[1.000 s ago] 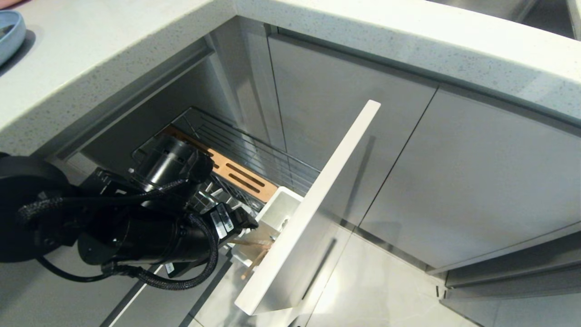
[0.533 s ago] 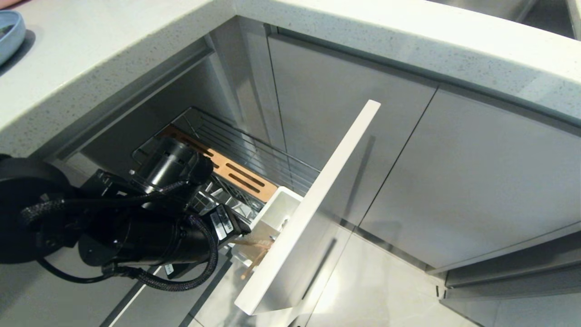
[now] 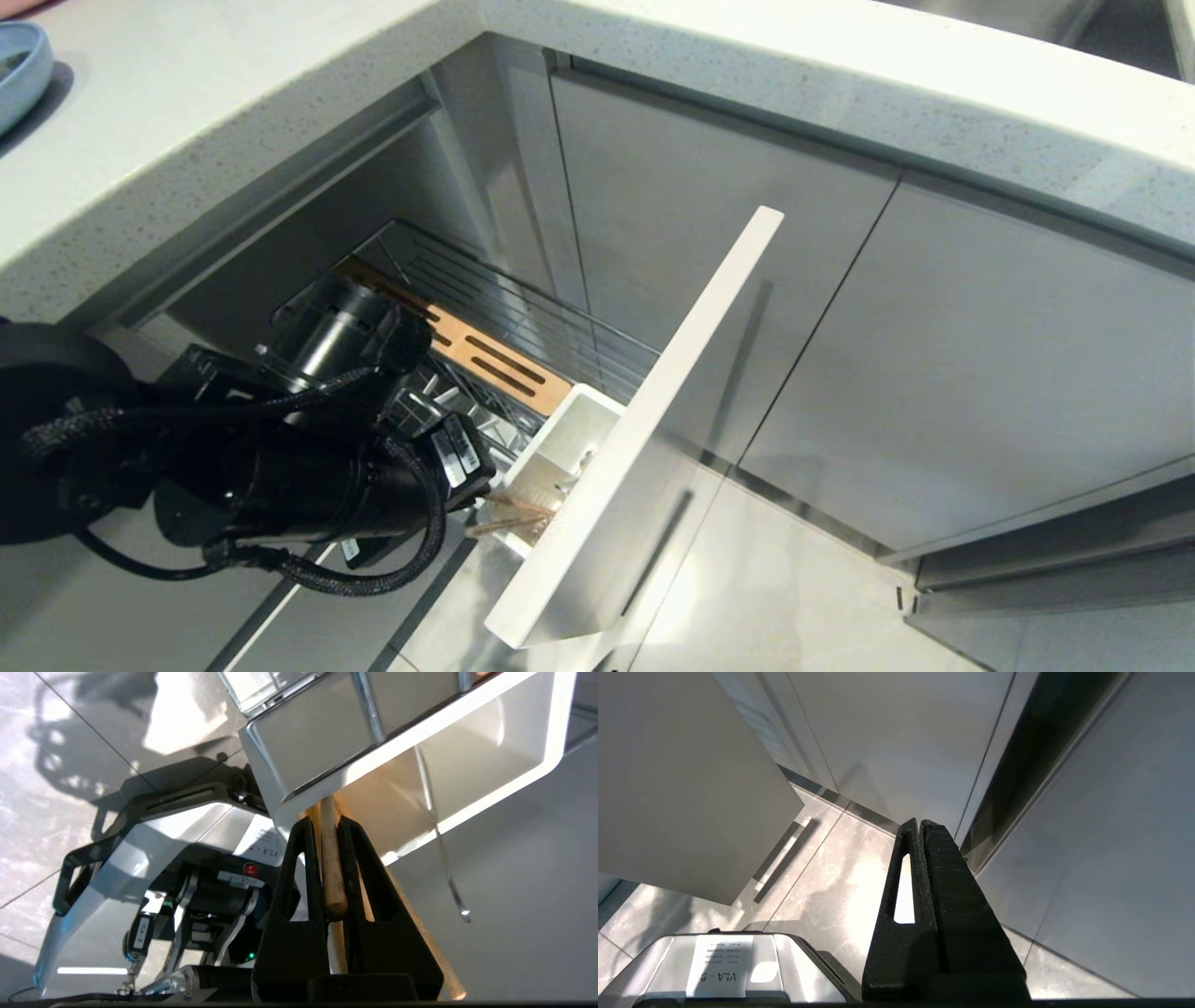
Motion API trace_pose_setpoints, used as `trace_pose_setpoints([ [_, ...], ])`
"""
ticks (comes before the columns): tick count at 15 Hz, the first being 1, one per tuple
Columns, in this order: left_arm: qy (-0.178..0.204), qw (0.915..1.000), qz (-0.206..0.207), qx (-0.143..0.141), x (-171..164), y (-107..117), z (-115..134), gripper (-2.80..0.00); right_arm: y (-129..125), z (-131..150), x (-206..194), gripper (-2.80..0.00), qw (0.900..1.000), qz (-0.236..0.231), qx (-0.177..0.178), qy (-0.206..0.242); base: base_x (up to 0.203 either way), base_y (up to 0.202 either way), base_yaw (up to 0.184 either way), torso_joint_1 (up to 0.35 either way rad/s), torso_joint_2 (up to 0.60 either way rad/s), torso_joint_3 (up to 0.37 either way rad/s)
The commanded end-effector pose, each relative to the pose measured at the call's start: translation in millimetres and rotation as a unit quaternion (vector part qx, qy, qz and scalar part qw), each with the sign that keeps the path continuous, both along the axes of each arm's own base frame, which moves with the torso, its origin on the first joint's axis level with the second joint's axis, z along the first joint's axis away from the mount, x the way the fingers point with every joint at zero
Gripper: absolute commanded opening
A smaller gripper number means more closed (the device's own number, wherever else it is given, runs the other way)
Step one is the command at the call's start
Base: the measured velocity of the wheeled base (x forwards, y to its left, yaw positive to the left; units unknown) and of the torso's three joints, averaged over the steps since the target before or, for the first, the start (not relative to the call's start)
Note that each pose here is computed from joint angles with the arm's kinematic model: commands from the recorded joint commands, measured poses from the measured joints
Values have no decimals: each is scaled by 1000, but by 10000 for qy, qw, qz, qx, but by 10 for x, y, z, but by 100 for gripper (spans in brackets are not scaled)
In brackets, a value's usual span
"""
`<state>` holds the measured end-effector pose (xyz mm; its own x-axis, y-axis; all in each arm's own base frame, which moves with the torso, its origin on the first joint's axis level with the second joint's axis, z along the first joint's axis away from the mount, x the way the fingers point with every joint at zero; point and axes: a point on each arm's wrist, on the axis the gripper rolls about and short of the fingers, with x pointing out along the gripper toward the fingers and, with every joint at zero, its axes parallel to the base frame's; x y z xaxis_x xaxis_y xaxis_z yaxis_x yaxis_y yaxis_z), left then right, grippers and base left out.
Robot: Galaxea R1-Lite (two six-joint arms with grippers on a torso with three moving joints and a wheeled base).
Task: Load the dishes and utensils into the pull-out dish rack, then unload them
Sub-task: Take the chopsticks out of the cupboard
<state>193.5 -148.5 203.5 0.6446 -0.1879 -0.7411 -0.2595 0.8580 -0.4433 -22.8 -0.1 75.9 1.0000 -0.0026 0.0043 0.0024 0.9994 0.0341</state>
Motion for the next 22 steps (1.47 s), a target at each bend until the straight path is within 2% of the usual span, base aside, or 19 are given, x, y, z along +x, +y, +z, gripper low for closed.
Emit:
trace_pose_setpoints([
  [1, 7, 10000, 29, 4, -4, 1, 0, -280, 0, -4, -2, -280, 10000, 4, 5, -14, 0, 0, 0, 0, 0, 0],
  [6, -139, 9998, 11, -110, -32, 14, 78, -280, 0, -4, -2, -280, 10000, 1, 0, -17, 0, 0, 0, 0, 0, 0],
  [11, -781, 9953, -38, -568, -233, 159, 471, -280, -1, -4, -2, -280, 10000, -1, 4, -16, 0, 0, 0, 0, 0, 0],
  [15, -1400, 9871, -179, -761, -463, 347, 782, -280, 0, -4, -2, -280, 10000, 4, 3, -15, 0, 0, 0, 0, 0, 0],
  [19, -1980, 9777, -290, -642, -724, 573, 1004, -280, 0, -4, -2, -280, 10000, -1, 0, -17, 0, 0, 0, 0, 0, 0],
  [22, -2450, 9685, -337, -277, -917, 750, 1140, -280, 0, -4, -2, -280, 10000, -3, -1, -17, 0, 0, 0, 0, 0, 0],
])
